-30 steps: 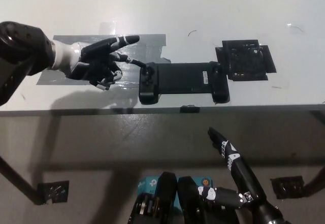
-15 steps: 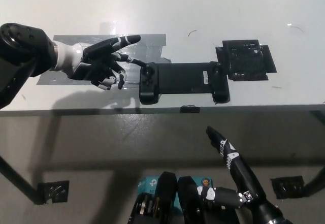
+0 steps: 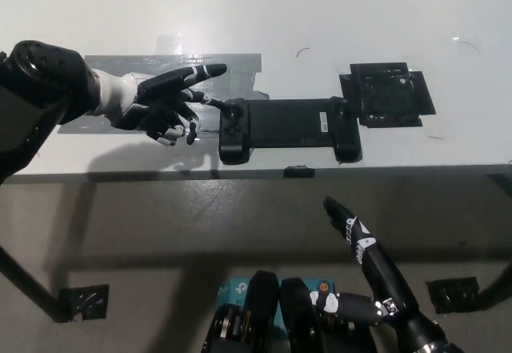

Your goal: A controller is being placed at the center of the desk near the left hand and the robot uses its left hand's index finger to press a button at the left area of the controller

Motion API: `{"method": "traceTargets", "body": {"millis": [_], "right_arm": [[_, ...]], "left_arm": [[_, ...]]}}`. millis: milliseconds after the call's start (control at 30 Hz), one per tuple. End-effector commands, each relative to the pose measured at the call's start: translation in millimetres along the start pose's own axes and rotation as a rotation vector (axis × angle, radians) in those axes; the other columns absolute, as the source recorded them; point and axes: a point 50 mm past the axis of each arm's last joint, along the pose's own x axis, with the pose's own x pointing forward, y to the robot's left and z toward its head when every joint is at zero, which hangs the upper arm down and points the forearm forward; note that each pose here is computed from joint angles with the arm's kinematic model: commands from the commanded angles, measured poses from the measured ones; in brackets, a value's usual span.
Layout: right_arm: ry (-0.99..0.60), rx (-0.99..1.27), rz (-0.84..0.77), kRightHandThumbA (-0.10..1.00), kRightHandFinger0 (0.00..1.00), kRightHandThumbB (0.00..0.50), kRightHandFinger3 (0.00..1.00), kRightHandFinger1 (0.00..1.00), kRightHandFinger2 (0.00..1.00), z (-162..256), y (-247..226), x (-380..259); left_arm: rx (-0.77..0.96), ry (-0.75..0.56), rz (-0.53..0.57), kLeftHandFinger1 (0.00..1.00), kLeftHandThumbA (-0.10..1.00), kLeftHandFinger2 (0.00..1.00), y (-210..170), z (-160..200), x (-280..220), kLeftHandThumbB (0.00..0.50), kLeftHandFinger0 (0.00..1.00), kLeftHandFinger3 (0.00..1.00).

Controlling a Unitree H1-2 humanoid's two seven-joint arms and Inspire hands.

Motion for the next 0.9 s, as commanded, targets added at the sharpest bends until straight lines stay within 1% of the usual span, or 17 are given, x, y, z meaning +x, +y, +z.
{"method": "traceTargets", "body": {"millis": [0, 67, 167, 233, 300, 333, 400, 467, 567, 600, 667, 733, 767, 800, 833, 867], "right_arm": [[-0.062, -0.017, 0.002, 1.00, 1.00, 0.266, 1.00, 1.00, 1.00, 14, -3, 9], [-0.060, -0.014, 0.001, 1.00, 1.00, 0.269, 1.00, 1.00, 1.00, 14, -2, 9], [-0.057, -0.018, 0.001, 1.00, 1.00, 0.272, 1.00, 1.00, 1.00, 14, -1, 9], [-0.064, -0.017, 0.004, 1.00, 1.00, 0.261, 1.00, 1.00, 1.00, 14, -1, 9], [-0.065, -0.017, 0.007, 1.00, 1.00, 0.263, 1.00, 1.00, 1.00, 14, 0, 10], [-0.065, -0.016, 0.007, 1.00, 1.00, 0.263, 1.00, 1.00, 1.00, 14, 0, 10], [-0.066, -0.016, 0.006, 1.00, 1.00, 0.266, 1.00, 1.00, 1.00, 14, -1, 11], [-0.067, -0.019, 0.005, 1.00, 1.00, 0.268, 1.00, 1.00, 1.00, 14, -2, 11], [-0.067, -0.020, 0.006, 1.00, 1.00, 0.265, 1.00, 1.00, 1.00, 15, -2, 12], [-0.065, -0.016, 0.007, 1.00, 1.00, 0.258, 1.00, 1.00, 1.00, 15, 0, 12], [-0.061, -0.013, 0.008, 1.00, 1.00, 0.270, 1.00, 1.00, 1.00, 15, 0, 10], [-0.060, -0.014, 0.008, 1.00, 1.00, 0.282, 1.00, 1.00, 1.00, 15, -1, 10], [-0.060, -0.014, 0.009, 1.00, 1.00, 0.283, 1.00, 1.00, 1.00, 15, -1, 12], [-0.059, -0.012, 0.007, 1.00, 1.00, 0.282, 1.00, 1.00, 1.00, 16, -1, 12], [-0.060, -0.015, 0.006, 1.00, 1.00, 0.270, 1.00, 1.00, 1.00, 15, -1, 12], [-0.060, -0.015, 0.006, 1.00, 1.00, 0.270, 1.00, 1.00, 1.00, 15, -1, 12]], "left_arm": [[0.022, -0.014, 0.047, 0.01, 1.00, 0.28, 8, 16, -9, 0.415, 0.00, 1.00], [0.013, -0.019, 0.041, 0.00, 1.00, 0.29, 7, 15, -6, 0.401, 0.00, 1.00], [0.011, -0.012, 0.037, 0.00, 1.00, 0.33, 5, 13, -2, 0.413, 0.00, 1.00], [0.011, -0.010, 0.033, 0.03, 1.00, 0.37, 4, 12, -1, 0.430, 0.00, 1.00], [0.015, -0.013, 0.029, 0.07, 1.00, 0.44, 2, 11, -1, 0.426, 0.00, 1.00], [0.005, -0.019, 0.024, 0.07, 1.00, 0.44, 2, 10, -1, 0.419, 0.00, 1.00], [-0.001, -0.022, 0.023, 0.05, 1.00, 0.41, 2, 9, 0, 0.422, 0.00, 1.00], [0.009, -0.016, 0.028, 0.05, 1.00, 0.40, 0, 9, 1, 0.431, 0.00, 1.00], [0.008, -0.013, 0.020, 0.04, 1.00, 0.37, 0, 7, 2, 0.424, 0.00, 1.00], [0.004, -0.014, 0.015, 0.04, 1.00, 0.36, -2, 5, 2, 0.415, 0.00, 1.00], [0.011, -0.017, 0.013, 0.00, 1.00, 0.30, -5, 4, 3, 0.412, 0.00, 1.00], [0.011, -0.021, 0.013, 0.00, 1.00, 0.29, -6, 4, 4, 0.419, 0.00, 1.00], [0.008, -0.026, 0.013, 0.00, 1.00, 0.29, -6, 4, 4, 0.414, 0.00, 1.00], [0.002, -0.027, 0.010, 0.00, 1.00, 0.27, -6, 4, 5, 0.417, 0.00, 1.00], [0.000, -0.027, 0.010, 0.00, 1.00, 0.25, -6, 3, 5, 0.419, 0.00, 1.00], [0.000, -0.027, 0.010, 0.00, 1.00, 0.25, -6, 3, 5, 0.419, 0.00, 1.00]]}}
